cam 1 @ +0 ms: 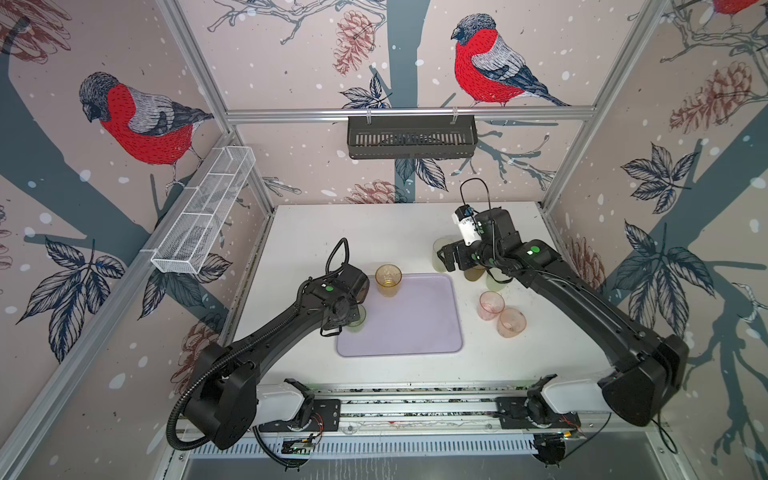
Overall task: Place the glasses into the tray
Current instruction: 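Carry the green glass to the tray corner nearest the robot, then lower the green glass onto the tray and open the left gripper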
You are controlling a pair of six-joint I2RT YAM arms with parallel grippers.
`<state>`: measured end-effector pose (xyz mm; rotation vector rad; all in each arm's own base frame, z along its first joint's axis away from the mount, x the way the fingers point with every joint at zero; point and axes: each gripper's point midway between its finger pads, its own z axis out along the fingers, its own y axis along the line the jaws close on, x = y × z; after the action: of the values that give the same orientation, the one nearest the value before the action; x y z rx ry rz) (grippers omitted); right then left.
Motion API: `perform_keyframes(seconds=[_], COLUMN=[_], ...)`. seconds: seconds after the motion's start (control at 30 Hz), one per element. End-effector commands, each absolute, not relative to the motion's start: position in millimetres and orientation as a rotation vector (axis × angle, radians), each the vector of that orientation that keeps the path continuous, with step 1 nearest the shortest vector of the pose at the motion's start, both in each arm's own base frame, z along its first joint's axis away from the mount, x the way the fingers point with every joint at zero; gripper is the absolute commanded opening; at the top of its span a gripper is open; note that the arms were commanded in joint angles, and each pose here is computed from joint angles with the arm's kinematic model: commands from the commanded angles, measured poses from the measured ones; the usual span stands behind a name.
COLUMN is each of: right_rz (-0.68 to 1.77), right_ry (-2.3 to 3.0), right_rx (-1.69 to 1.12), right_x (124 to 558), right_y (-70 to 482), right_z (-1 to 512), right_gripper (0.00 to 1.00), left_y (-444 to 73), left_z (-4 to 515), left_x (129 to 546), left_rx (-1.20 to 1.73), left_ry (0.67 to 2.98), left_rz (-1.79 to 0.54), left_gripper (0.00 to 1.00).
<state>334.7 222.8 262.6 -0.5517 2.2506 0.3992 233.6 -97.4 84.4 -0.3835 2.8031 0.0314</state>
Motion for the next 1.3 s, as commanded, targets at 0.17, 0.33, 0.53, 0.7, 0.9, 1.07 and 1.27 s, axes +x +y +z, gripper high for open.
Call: perform_keyframes(seconds=[0.17,0.33,0.53,0.7,0.9,1.07,1.27], right_rz=[0.394,0.395,0.395,0.396,0.397,0.397,0.39], right_ry=[2.24,2.237,2.235,2.234,2.232,2.229,2.228], right_rx=[-0.544,-0.549,-0.552,-0.553,-0.554,-0.557,-0.561], right_x=[338,337,337,338,338,338,339], right_y=[224,225,226,227,228,229,229], right_z=[265,266,267,268,269,270,270], right_gripper=[1.0,0.99,0.99,0.99,1.0,0.99,0.99], left_y=[-92,-92,-91,-90,-90,-92,-93], left_z=[81,78,75,74,75,80,96], left_x=[236,234,232,230,229,230,234], left_rx=[-0.412,-0.417,-0.413,-0.416,-0.419,-0.419,-0.425], left_ry=[2.776,2.781,2.789,2.795,2.795,2.791,2.773], left_rz=[0.043,0.042,0.045,0.053,0.046,0.036,0.016], left_gripper=[0.02,0.03,0.06,0.08,0.15,0.22,0.3])
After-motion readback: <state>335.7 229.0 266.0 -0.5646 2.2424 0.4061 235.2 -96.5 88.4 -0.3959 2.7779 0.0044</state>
